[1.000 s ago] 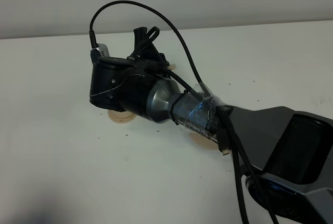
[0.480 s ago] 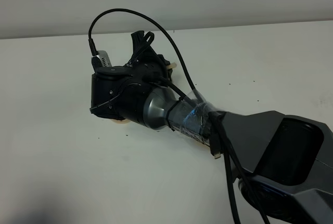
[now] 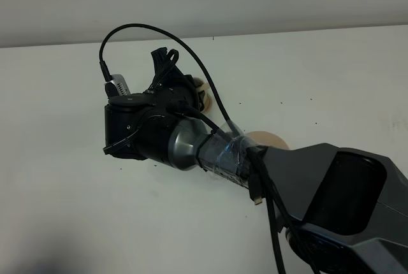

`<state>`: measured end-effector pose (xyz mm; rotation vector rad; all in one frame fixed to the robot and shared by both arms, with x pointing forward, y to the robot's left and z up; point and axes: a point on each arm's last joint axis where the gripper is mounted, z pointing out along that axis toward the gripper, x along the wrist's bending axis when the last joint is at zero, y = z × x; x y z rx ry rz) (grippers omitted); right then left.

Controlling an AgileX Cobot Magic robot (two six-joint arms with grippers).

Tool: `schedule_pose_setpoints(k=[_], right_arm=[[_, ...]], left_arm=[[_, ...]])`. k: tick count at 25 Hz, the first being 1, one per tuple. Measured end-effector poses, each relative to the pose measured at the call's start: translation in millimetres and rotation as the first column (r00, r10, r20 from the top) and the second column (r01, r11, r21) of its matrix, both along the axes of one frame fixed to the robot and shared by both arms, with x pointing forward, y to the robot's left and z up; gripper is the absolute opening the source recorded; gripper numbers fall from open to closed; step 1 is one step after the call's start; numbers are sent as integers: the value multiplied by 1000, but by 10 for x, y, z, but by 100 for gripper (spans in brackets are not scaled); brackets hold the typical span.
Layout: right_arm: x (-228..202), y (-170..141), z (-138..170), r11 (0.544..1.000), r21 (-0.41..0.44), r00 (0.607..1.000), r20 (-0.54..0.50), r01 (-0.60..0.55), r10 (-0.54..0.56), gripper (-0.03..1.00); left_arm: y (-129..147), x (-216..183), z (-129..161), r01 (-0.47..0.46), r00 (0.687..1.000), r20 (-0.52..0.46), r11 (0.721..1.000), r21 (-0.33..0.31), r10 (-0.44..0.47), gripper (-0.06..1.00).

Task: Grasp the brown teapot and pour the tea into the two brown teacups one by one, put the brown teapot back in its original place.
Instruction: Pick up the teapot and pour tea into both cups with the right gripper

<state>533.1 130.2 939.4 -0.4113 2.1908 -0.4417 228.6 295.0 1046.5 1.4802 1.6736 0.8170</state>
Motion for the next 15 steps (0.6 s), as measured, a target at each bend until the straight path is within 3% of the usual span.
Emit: schedule_pose_setpoints(k=[7, 15], right_arm=[[-9, -42, -108, 998, -68, 1000, 25, -15, 17, 11], [-73, 17, -81, 996, -75, 997, 54, -43, 47, 11]], left_arm=[[0, 0, 0, 0, 1000, 0, 1000, 0, 0, 28], [0, 0, 0, 0, 1000, 0, 1000, 0, 0, 28]])
